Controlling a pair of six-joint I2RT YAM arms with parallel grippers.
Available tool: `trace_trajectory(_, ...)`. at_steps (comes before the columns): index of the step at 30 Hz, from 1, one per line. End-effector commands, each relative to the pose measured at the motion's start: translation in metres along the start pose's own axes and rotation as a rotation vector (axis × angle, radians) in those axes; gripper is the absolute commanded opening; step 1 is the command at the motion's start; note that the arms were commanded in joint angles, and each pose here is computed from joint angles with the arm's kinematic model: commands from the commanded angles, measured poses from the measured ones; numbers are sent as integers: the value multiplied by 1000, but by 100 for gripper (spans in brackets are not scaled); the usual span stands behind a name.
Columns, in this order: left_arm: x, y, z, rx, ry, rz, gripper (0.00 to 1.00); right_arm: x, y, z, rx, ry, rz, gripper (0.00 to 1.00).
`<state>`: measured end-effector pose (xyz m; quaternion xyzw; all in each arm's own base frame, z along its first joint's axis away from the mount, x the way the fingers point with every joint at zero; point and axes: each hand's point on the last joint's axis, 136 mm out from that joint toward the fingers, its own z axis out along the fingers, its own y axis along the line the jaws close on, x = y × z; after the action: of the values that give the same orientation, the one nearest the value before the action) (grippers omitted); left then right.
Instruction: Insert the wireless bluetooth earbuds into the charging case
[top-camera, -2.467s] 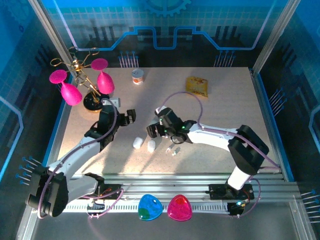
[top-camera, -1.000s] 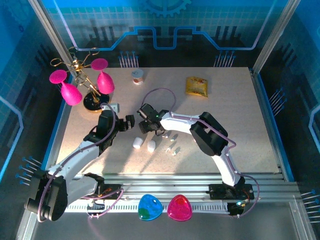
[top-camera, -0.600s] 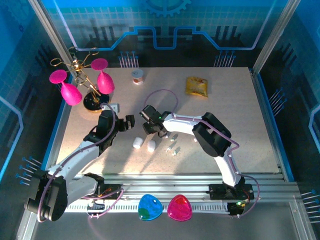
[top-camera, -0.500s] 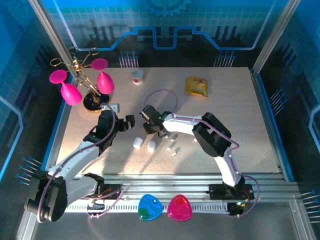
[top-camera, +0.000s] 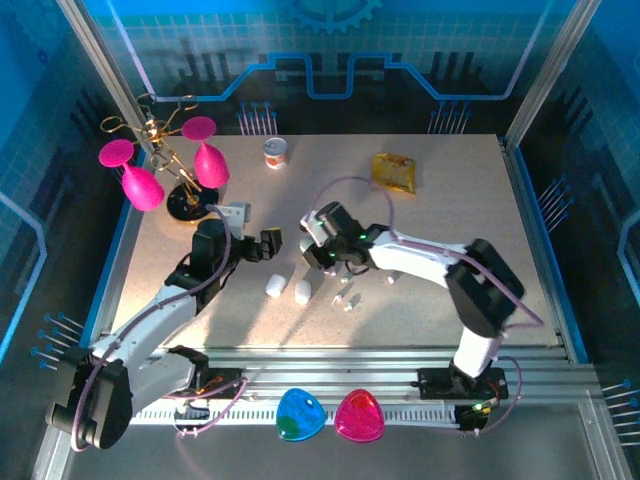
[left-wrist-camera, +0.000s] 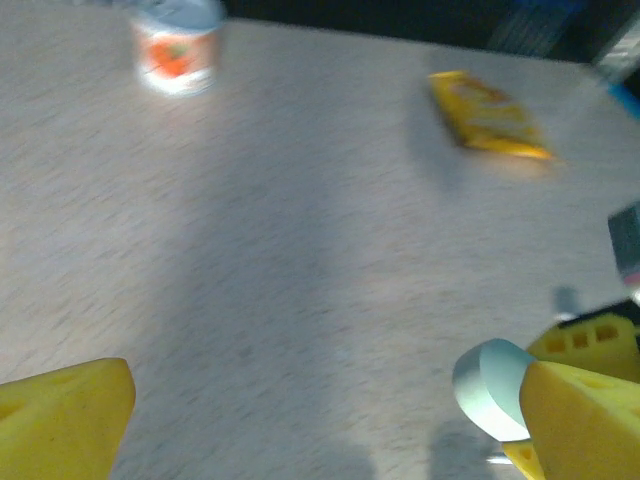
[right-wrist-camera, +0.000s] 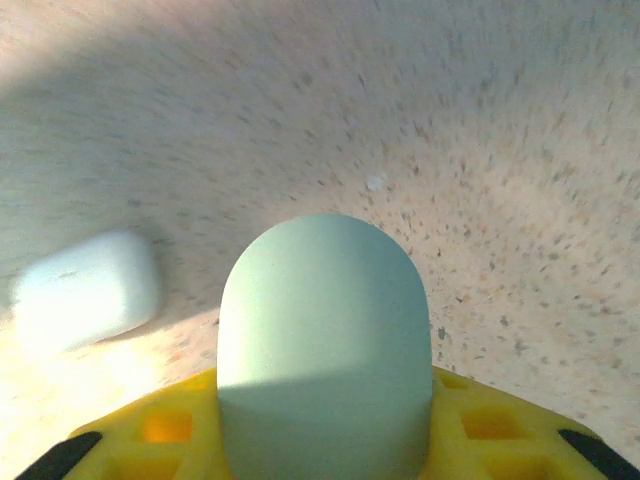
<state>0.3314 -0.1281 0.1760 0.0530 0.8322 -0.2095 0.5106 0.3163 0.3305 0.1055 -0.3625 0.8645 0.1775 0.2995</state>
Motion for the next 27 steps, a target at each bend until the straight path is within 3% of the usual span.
trace_trajectory(1, -22, -78, -13, 363, -104, 166, 99, -17, 17, -47, -195, -100, -142, 22)
trace_trajectory(6, -24, -132, -29, 609, -123, 264, 99, -17, 13, -106, -287, -126, -169, 18)
trace_trajectory(11, -16, -165, -50, 821, -92, 319, 99, -6, 35, -153, -389, -124, -274, 18)
trace_trajectory(21, 7, -206, -69, 1102, 44, 402, 78, -3, 68, -193, -553, -153, -313, 10)
trace_trajectory(27, 8, -219, -80, 1183, 28, 445, 66, -8, 74, -201, -575, -173, -327, 9)
